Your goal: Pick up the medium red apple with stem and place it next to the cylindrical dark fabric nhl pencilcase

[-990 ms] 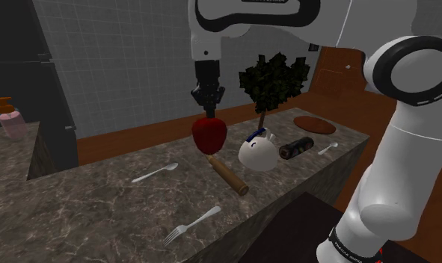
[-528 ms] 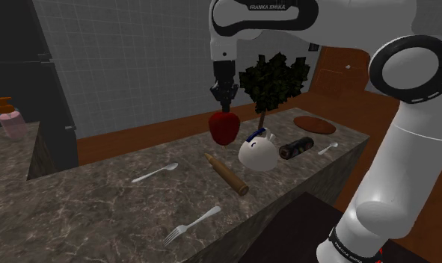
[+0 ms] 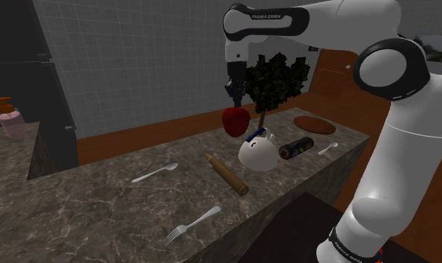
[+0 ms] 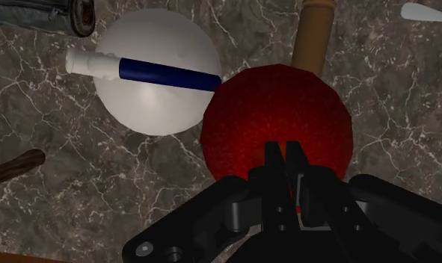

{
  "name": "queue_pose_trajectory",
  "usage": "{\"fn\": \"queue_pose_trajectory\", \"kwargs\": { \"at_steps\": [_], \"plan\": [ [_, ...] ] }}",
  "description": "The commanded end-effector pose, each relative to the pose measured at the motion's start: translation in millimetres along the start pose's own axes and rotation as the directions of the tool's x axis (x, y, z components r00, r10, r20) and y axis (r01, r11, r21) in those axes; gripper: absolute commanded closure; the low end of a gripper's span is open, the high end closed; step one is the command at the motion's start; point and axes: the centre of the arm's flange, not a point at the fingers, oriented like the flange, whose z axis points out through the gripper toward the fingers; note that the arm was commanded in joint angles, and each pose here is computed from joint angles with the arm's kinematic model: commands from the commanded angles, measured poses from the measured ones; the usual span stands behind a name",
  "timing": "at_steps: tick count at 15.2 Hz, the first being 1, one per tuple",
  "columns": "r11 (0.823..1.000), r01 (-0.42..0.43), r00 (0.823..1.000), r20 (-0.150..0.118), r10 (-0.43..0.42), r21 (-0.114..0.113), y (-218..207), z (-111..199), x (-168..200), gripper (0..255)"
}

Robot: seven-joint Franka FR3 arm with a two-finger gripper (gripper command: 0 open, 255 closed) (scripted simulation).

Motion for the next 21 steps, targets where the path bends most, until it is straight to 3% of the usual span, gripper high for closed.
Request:
{"fn": "queue_pose_trajectory", "kwargs": {
  "at_steps": [1,18,21],
  "plan": [
    [1.0,0.001,1.0,0.0,-0.001,0.0,29,-2,4,255],
    [1.0,0.001,1.0,0.0,-0.001,0.0,259,-8,44,255],
    [1.0,0.001,1.0,0.0,-0.001,0.0,260,7,48,255]
  ]
}}
